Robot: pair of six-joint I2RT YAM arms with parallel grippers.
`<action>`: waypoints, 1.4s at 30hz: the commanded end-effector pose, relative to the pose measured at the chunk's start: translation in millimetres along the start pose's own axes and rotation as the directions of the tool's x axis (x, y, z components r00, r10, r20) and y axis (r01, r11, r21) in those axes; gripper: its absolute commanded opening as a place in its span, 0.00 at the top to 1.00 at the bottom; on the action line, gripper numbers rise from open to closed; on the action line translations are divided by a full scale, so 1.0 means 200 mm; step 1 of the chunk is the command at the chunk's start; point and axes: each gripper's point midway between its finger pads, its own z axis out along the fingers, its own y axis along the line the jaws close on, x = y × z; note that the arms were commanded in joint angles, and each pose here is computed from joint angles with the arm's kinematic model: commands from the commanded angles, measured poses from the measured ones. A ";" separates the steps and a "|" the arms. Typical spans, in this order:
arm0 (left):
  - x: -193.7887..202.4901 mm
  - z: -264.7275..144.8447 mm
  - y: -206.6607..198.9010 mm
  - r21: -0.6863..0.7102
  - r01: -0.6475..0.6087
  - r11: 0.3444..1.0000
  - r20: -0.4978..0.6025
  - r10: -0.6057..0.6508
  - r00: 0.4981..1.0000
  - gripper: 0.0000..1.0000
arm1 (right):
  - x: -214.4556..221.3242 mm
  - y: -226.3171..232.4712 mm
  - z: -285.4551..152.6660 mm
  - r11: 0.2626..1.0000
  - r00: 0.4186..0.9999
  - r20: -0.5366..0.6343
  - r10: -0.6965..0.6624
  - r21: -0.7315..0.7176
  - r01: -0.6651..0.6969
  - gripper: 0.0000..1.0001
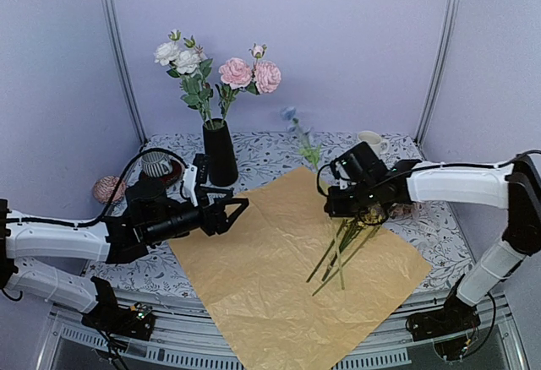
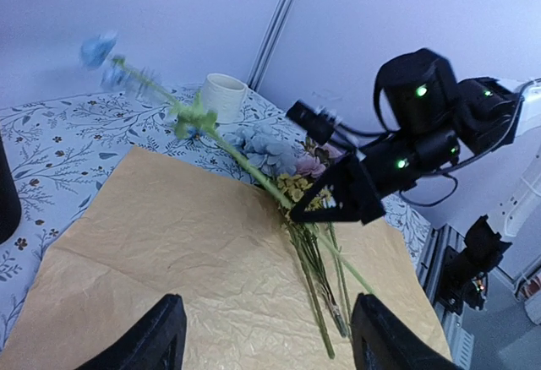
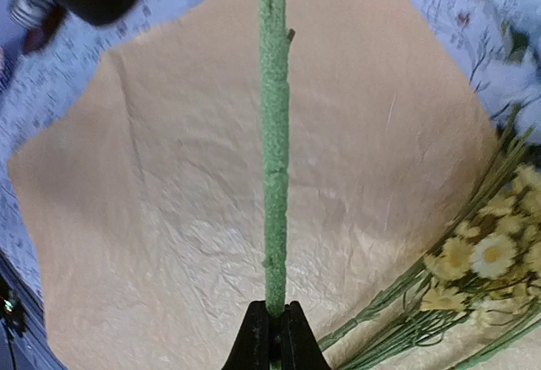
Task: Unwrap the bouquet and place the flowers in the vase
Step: Pick up the fake flower from the flattened wrapping paper, then pass from the right arm to the left
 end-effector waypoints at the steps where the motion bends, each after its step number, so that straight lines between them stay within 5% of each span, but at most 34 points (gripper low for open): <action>1: -0.05 0.04 -0.09 0.062 -0.005 0.998 0.006 0.004 1.000 0.31 | -0.28 0.14 -0.34 0.983 0.954 0.296 0.052 -0.184 0.004 0.97; 6: -0.11 0.06 -0.15 0.100 -0.007 0.995 0.025 0.004 1.000 0.30 | -0.40 0.25 -0.75 0.935 0.842 0.537 0.048 -0.320 0.151 0.97; 11: -0.17 0.06 -0.19 0.135 -0.010 0.991 0.048 0.004 0.999 0.30 | -0.40 0.39 -1.13 0.844 0.662 0.749 0.020 -0.368 0.390 0.97; 17: -0.23 0.03 -0.27 0.206 -0.023 0.978 0.075 0.007 0.997 0.27 | -0.35 0.52 -1.25 0.727 0.526 0.849 -0.058 -0.325 0.605 0.97; 24: -0.36 -0.01 -0.38 0.294 -0.064 0.954 0.154 0.019 0.988 0.22 | -0.28 0.72 -1.18 0.620 0.512 0.853 -0.105 -0.347 0.704 0.98; 42: -0.51 0.00 -0.60 0.493 -0.112 0.863 0.235 -0.008 0.972 0.23 | -0.09 0.99 -0.92 0.553 0.551 0.810 -0.201 -0.371 0.746 0.98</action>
